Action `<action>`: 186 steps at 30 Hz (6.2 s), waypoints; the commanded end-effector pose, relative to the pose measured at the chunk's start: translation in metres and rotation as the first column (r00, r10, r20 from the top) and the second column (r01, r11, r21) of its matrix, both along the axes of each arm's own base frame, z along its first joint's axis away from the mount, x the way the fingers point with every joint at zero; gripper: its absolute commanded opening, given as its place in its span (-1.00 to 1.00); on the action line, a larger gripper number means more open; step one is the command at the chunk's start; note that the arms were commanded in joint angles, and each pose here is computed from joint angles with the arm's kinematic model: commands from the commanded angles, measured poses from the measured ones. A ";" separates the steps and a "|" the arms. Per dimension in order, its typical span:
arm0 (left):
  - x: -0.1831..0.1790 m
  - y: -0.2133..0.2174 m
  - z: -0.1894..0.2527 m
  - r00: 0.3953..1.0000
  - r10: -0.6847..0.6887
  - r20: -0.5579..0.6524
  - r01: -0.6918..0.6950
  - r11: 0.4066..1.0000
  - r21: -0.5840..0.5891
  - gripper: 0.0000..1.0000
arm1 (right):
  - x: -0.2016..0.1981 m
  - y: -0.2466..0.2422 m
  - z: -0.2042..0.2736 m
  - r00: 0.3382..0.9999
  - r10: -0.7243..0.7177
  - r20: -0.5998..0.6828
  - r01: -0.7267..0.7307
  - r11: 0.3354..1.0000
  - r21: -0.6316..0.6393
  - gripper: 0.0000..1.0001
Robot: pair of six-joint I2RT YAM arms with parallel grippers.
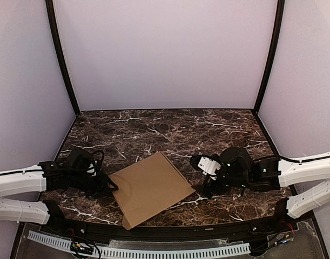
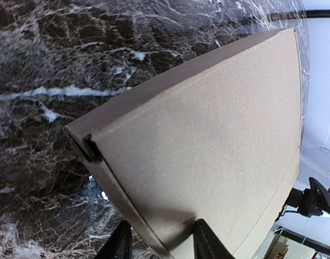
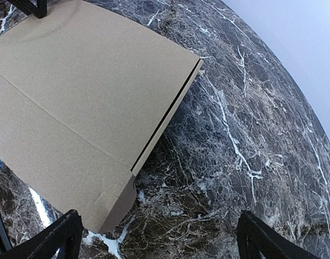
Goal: Fold the paper box
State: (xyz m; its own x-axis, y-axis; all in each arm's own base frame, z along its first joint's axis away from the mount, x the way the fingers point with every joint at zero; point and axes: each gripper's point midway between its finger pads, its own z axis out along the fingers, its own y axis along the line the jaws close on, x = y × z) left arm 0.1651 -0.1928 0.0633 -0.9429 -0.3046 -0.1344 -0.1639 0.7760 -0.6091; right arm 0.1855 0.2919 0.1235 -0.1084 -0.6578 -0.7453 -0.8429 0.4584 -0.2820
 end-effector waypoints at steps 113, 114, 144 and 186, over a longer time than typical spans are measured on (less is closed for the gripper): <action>-0.003 -0.002 -0.033 0.976 -0.198 0.087 0.191 0.979 0.075 -0.99 | 0.013 0.026 -0.038 0.739 0.084 -0.669 0.336 0.815 0.473 0.97; -0.005 -0.001 -0.035 0.977 -0.194 0.090 0.188 0.980 0.071 -0.99 | 0.013 0.027 -0.039 0.727 0.086 -0.681 0.347 0.810 0.473 0.97; -0.025 0.027 -0.074 0.996 -0.082 0.027 0.080 0.994 0.079 -0.99 | -0.007 0.031 -0.075 0.527 0.041 -0.849 0.585 0.707 0.397 0.97; 0.024 -0.004 0.052 0.892 -0.198 0.406 0.193 0.980 0.052 0.97 | -0.006 0.023 0.012 0.580 0.298 -0.758 0.516 0.586 0.625 -0.20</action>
State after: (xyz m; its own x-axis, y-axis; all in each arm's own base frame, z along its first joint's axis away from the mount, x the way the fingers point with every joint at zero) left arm 0.1841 -0.2002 0.0936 -0.8881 -0.1815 -0.4224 0.1511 0.7525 -0.6411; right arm 0.1804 0.3262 0.1196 -0.8859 0.1587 -0.4359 -0.3906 0.2517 0.8855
